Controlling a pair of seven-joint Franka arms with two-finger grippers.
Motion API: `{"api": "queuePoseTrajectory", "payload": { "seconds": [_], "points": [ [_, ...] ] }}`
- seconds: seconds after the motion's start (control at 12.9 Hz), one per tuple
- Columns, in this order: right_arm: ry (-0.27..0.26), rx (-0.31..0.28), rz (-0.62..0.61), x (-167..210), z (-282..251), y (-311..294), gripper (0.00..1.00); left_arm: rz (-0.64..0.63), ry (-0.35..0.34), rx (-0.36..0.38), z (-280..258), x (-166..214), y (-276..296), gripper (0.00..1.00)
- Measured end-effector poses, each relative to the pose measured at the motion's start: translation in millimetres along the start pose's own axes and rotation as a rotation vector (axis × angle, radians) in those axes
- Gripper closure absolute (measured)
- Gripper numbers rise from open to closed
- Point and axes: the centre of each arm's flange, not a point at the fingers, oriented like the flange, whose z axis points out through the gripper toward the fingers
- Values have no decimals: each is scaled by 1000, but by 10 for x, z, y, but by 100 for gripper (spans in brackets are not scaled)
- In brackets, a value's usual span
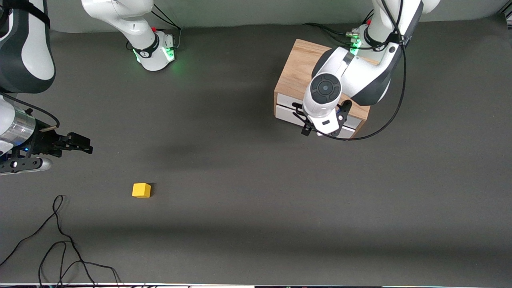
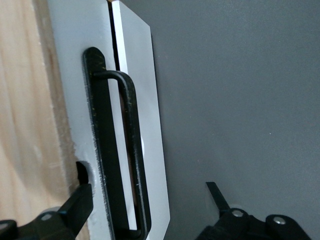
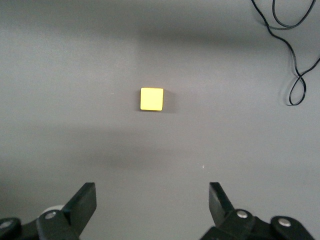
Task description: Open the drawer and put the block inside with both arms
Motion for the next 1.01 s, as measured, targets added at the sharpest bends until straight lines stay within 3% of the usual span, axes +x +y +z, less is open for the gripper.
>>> {"api": "queuePoseTrajectory", "payload": {
  "seconds": [0.47, 1.01],
  "points": [
    [-16, 5, -32, 0, 160, -272, 0, -7, 8, -2, 183, 61, 99, 0],
    [-21, 3, -9, -37, 159, -137, 0, -15, 19, -6, 319, 156, 179, 0]
  ]
}}
